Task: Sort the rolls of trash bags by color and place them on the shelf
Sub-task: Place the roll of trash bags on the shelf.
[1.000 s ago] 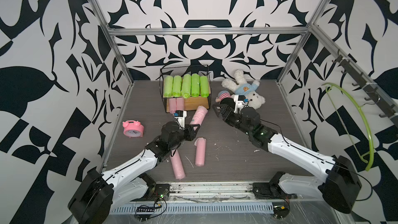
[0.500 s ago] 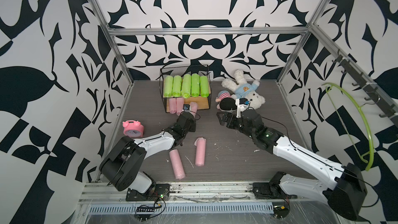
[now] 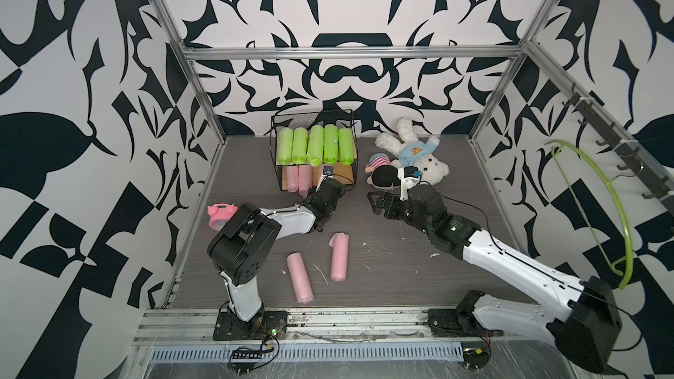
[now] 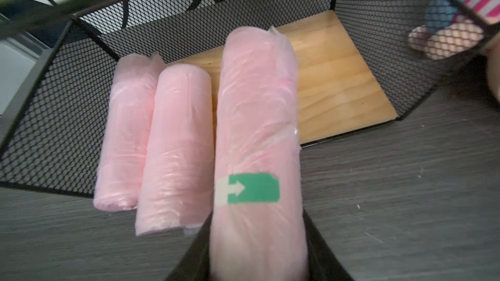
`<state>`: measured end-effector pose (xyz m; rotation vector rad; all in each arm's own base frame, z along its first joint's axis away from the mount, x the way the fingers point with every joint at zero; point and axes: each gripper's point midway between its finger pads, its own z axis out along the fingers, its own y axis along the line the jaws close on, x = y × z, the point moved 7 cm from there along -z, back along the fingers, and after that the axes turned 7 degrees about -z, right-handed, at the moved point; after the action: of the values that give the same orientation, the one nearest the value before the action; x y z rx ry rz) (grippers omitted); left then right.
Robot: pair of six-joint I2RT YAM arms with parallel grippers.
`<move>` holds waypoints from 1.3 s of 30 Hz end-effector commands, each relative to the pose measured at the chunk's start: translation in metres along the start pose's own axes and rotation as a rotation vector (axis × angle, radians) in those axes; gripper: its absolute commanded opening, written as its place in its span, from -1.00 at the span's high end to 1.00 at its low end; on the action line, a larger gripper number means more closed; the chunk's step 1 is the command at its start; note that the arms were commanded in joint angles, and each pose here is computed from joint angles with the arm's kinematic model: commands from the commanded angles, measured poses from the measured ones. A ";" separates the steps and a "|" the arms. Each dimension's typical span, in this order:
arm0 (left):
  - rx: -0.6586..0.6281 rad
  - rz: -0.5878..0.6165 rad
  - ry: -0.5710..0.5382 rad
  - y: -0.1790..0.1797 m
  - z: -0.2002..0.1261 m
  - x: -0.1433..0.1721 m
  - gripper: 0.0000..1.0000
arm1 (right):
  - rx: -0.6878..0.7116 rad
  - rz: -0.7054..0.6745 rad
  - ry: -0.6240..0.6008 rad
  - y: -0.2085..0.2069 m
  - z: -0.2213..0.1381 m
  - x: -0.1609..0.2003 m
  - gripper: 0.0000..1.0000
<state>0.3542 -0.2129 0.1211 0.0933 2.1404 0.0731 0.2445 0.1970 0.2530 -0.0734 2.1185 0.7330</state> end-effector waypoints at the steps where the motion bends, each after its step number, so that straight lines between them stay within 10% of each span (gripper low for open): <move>1: -0.084 -0.007 -0.041 0.001 0.008 -0.010 0.39 | -0.037 -0.018 -0.051 0.012 -0.006 -0.018 -0.85; 22: -0.354 0.087 0.057 0.012 0.054 0.001 0.18 | -0.046 -0.009 -0.014 0.013 0.001 -0.014 -0.84; 39: -0.309 0.029 0.057 0.014 0.043 -0.002 -0.46 | -0.034 0.007 0.052 0.007 0.005 0.002 -0.84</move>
<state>0.3945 -0.2022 0.0817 -0.0135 2.1947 0.4569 0.2471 0.2060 0.2399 -0.1160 2.1884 0.7461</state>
